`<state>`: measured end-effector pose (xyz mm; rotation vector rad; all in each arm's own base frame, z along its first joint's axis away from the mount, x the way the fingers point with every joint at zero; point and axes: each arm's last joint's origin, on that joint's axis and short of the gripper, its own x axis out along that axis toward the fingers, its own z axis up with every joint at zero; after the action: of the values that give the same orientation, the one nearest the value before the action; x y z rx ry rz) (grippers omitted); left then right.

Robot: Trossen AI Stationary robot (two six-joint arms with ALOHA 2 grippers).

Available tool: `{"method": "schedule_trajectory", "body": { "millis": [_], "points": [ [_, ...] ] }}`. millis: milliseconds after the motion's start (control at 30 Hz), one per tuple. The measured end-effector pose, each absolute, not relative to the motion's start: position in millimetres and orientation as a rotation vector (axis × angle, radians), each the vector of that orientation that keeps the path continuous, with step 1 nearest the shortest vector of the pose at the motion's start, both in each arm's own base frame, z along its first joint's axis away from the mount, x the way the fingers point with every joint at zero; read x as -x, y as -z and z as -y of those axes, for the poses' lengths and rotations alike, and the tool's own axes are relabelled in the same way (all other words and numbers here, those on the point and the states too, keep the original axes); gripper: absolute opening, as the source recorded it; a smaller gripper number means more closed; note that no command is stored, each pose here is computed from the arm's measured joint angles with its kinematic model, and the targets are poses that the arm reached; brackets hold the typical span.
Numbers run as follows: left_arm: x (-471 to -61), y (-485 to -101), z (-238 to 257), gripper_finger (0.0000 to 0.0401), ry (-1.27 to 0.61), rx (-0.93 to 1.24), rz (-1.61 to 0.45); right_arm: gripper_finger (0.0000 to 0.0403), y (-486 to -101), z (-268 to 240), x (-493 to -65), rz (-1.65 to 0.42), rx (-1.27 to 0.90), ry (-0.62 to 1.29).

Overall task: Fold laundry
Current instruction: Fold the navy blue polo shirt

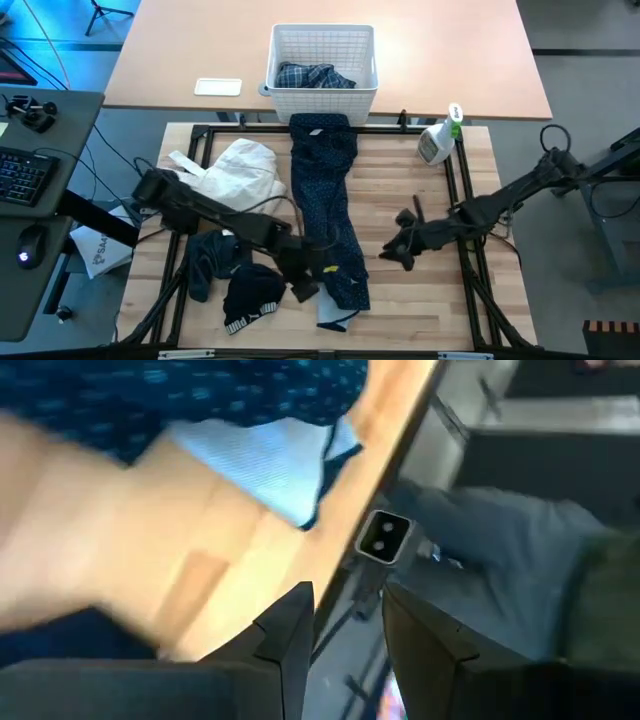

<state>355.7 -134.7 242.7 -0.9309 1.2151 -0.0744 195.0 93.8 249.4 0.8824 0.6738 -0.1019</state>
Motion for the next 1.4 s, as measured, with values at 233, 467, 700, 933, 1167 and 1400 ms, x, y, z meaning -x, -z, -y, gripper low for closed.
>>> {"method": "schedule_trajectory", "body": {
  "millis": [233,467,700,933,1167,1400],
  "points": [
    [-302.3,-275.0,110.3,0.0108,-0.451,0.826,-1.186,0.0204,-226.4,-118.3,-253.4,-0.800,-0.980,0.126],
    [-279.7,-293.0,109.6,0.0108,-0.561,0.734,-1.081,0.0204,-223.9,-128.7,-339.7,-0.921,-0.896,0.175],
    [-277.5,-286.4,117.8,0.0108,-0.549,0.696,-1.080,0.0204,-194.8,-120.8,-400.6,-1.104,-0.816,0.227],
    [-271.3,-285.5,130.2,0.0108,-0.543,0.708,-1.087,0.0147,-167.4,-108.3,-416.8,-1.177,-0.735,0.235],
    [-258.5,-285.6,153.4,0.0108,-0.525,0.742,-1.096,0.0012,-186.2,-101.1,-401.4,-1.220,-0.603,0.178],
    [-240.2,-284.9,165.6,0.0108,-0.547,0.711,-1.167,0.0003,-278.9,-120.5,-379.7,-0.877,-0.529,-0.104]
  ]
}}
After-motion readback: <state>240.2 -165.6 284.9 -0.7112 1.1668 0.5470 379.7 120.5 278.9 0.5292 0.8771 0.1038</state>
